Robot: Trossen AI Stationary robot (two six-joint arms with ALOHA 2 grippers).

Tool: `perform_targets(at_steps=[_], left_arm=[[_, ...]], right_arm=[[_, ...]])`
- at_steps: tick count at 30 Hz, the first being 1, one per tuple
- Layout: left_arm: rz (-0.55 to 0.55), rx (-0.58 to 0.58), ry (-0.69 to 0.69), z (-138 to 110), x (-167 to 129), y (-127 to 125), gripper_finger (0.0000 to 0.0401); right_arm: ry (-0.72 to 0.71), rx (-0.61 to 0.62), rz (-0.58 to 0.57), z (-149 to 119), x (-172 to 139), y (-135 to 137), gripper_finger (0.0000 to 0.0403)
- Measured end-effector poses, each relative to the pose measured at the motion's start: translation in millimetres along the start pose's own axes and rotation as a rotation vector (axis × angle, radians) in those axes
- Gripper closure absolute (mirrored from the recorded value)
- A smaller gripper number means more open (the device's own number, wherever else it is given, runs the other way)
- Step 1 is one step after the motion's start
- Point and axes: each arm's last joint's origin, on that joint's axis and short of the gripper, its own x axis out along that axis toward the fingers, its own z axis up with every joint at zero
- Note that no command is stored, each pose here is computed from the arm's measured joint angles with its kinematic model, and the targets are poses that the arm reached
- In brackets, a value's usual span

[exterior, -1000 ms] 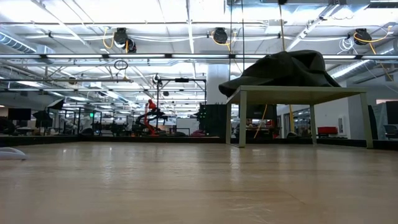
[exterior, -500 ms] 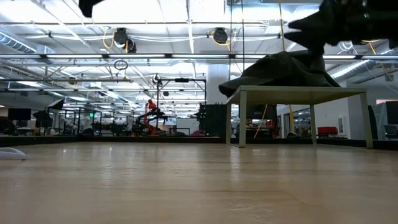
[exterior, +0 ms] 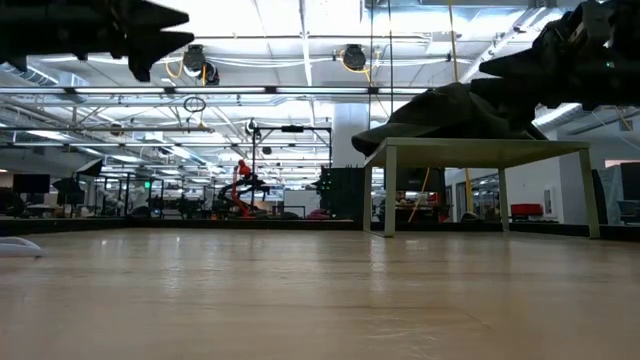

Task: Pick & Place hat
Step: Return to Home Position

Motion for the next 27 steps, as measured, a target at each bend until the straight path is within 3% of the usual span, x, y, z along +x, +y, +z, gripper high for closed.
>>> perform_targets(at_steps=[9,18,24,27], left_arm=[[0.045,-0.065,-0.040,-45.3,-15.5,7.0,0.0222],[0.051,-0.059,-0.002,-48.7,-15.9,7.4,0.0222],[0.058,-0.049,-0.001,-46.8,-21.7,9.4,0.0222],[0.043,-0.063,0.022,-47.7,-27.7,9.8,0.0222]], right_arm=[[0.066,-0.030,-0.132,-8.1,-2.7,-5.9,0.0264],[0.132,-0.025,-0.150,-14.3,-7.0,-7.4,0.0264],[0.048,-0.069,-0.125,-6.3,-14.3,-4.4,0.0264],[0.071,-0.059,-0.129,-9.3,-19.9,-4.8,0.0264]])
